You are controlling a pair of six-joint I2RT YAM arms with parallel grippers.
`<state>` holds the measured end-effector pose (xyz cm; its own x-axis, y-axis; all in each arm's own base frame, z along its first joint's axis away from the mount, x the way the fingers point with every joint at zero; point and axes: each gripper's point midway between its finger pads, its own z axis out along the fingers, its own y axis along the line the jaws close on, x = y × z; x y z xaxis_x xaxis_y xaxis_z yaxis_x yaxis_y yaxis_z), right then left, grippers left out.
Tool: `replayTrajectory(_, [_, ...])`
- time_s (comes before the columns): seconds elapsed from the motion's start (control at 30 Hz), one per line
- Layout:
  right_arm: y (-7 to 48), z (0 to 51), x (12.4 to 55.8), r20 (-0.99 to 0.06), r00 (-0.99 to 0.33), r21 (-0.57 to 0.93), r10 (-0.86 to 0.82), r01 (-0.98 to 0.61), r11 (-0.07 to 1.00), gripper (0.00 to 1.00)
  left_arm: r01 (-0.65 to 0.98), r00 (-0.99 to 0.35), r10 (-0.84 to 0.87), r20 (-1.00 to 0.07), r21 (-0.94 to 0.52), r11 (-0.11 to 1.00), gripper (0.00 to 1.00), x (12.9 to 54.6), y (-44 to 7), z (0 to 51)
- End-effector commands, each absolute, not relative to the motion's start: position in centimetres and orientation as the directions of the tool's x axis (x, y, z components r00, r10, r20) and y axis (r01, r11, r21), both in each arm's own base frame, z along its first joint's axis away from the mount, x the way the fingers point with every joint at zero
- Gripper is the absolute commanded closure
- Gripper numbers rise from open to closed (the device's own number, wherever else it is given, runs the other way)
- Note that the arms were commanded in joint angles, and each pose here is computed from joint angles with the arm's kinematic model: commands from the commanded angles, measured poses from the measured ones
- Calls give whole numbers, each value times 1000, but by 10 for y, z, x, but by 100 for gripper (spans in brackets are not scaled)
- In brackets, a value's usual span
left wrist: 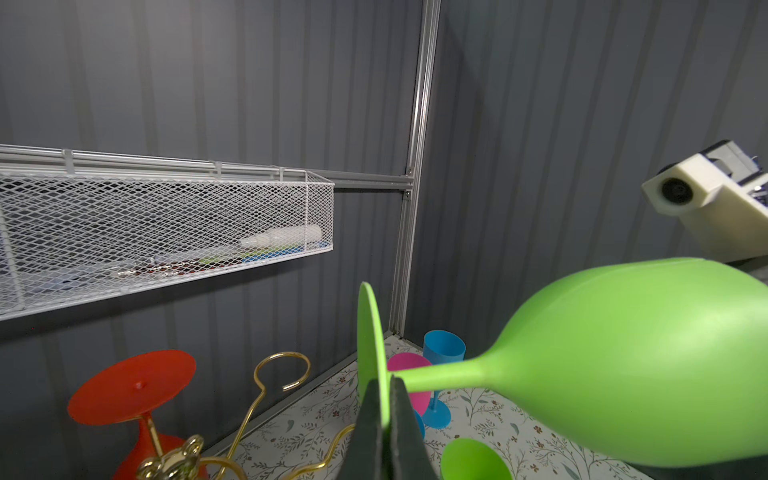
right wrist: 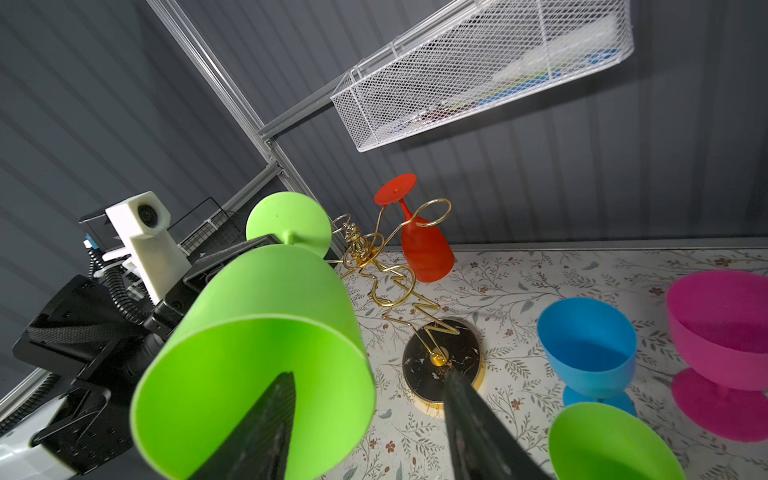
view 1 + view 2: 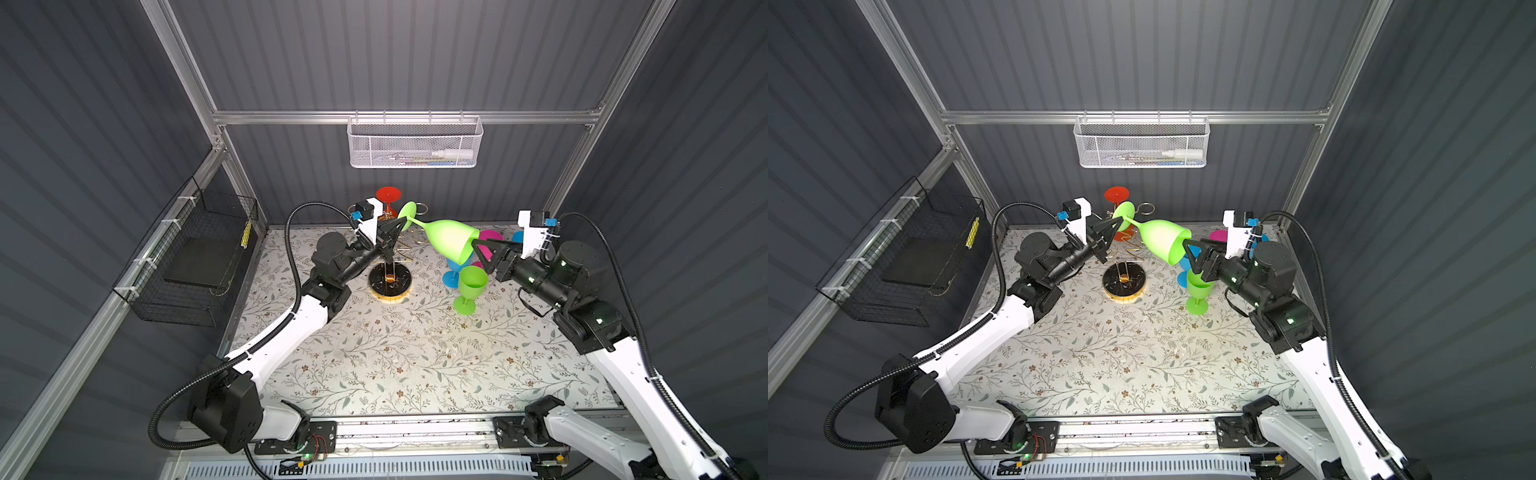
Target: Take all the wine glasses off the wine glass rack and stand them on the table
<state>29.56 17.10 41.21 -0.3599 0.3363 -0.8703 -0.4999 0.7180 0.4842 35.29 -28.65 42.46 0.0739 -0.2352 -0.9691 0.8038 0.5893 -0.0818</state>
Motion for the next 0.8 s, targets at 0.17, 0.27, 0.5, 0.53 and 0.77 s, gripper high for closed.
replayTrajectory(0.17, [189, 427, 306, -868, -348, 495, 354, -554, 669, 66, 827, 68, -294, -954, -111, 552, 100, 344, -277, 442])
replayTrajectory(0.27, [193, 427, 307, -864, -357, 503, 356, -562, 657, 73, 827, 62, -299, -952, -118, 550, 100, 346, -276, 442])
replayTrajectory(0.5, [199, 426, 311, -852, -376, 522, 364, -565, 639, 97, 824, 44, -300, -953, -135, 551, 100, 351, -275, 438])
replayTrajectory(0.53, [199, 427, 310, -852, -375, 522, 365, -567, 638, 99, 823, 43, -302, -952, -137, 552, 100, 352, -275, 438])
replayTrajectory(0.77, [198, 432, 302, -862, -365, 506, 352, -589, 630, 100, 792, 44, -291, -956, -144, 593, 95, 357, -265, 437])
